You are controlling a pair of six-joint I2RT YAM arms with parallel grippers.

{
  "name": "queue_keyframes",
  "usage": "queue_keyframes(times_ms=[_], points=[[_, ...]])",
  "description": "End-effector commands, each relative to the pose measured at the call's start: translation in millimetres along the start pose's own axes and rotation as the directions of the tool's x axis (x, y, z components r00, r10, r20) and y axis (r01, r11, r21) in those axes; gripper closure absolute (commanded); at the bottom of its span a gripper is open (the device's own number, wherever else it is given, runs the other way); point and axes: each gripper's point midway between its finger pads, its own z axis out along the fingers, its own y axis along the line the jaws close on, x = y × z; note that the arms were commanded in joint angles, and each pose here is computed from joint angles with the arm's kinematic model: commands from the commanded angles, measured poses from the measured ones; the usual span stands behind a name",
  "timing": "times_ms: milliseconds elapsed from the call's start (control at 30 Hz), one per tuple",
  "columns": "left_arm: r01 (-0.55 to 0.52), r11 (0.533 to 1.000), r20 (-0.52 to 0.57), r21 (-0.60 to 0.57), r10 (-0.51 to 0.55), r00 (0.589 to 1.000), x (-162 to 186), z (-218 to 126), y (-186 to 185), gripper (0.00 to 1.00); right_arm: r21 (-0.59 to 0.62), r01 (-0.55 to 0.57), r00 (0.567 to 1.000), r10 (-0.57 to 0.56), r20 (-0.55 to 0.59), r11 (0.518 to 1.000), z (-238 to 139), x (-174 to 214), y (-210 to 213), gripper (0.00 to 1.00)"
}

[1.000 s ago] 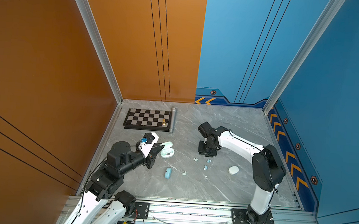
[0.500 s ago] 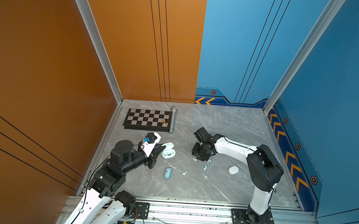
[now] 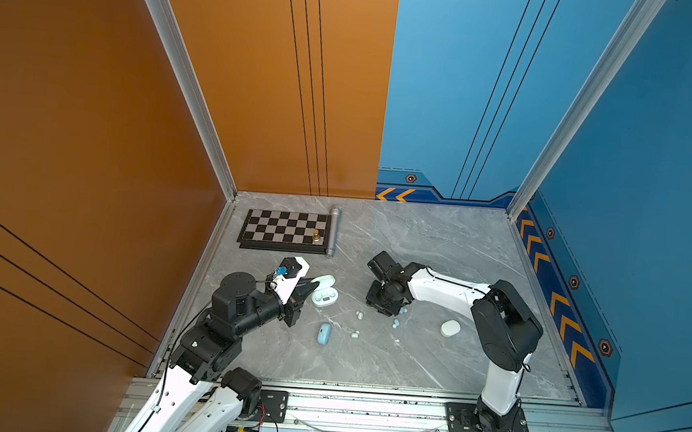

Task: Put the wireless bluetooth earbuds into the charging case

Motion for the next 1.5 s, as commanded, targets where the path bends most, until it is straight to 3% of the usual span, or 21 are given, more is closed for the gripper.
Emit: queue_keyframes(times_ms=[0,333,433,567,933,1033,1167,1267,1467], points=[[-0.015,1.0,0.021,0.012,0.015,1.0,-4.2,0.1,-2.0,1.0,0.013,0.032,0.999,-0.032,0.001,0.999,-13.4,2.7,-0.6,0.59],[-0.019,1.0,0.032,0.005,0.019,0.999,-7.5,-2.5,-1.7,1.0,0.056,0.338,0.939,-0.332,-0.093,0.939,-27.9,17.2,0.7,0.55],[-0.02,1.0,0.033,0.003,0.02,0.999,-7.9,-2.5,-1.4,1.0,0.066,0.429,0.896,-0.415,-0.16,0.901,-24.3,27.5,-1.8,0.54],[-0.015,1.0,0.031,0.01,0.014,0.999,-8.0,-1.9,-2.2,1.0,0.071,0.572,0.805,-0.542,-0.239,0.817,-18.0,40.1,-0.5,0.54],[-0.014,1.0,0.031,0.003,0.014,0.999,-9.6,-4.8,-1.8,1.0,0.141,0.694,0.71,-0.638,-0.298,0.706,4.6,40.2,4.9,0.55],[-0.014,1.0,0.03,0.001,0.014,0.999,-9.7,-5.1,-1.5,1.0,0.132,0.745,0.658,-0.69,-0.301,0.654,9.2,39.9,11.4,0.55],[-0.012,1.0,0.028,0.003,0.012,1.0,-9.6,-5.0,-1.9,1.0,0.16,0.849,0.528,-0.803,-0.276,0.504,9.8,28.6,21.6,0.55],[-0.012,1.0,0.029,0.002,0.012,1.0,-10.7,-5.7,-1.8,1.0,0.159,0.877,0.481,-0.829,-0.286,0.454,16.3,24.6,23.5,0.55],[-0.02,1.0,0.021,-0.003,0.02,1.0,-11.0,-7.5,-1.5,1.0,0.169,0.903,0.43,-0.842,-0.325,0.396,23.2,26.7,17.1,0.59]])
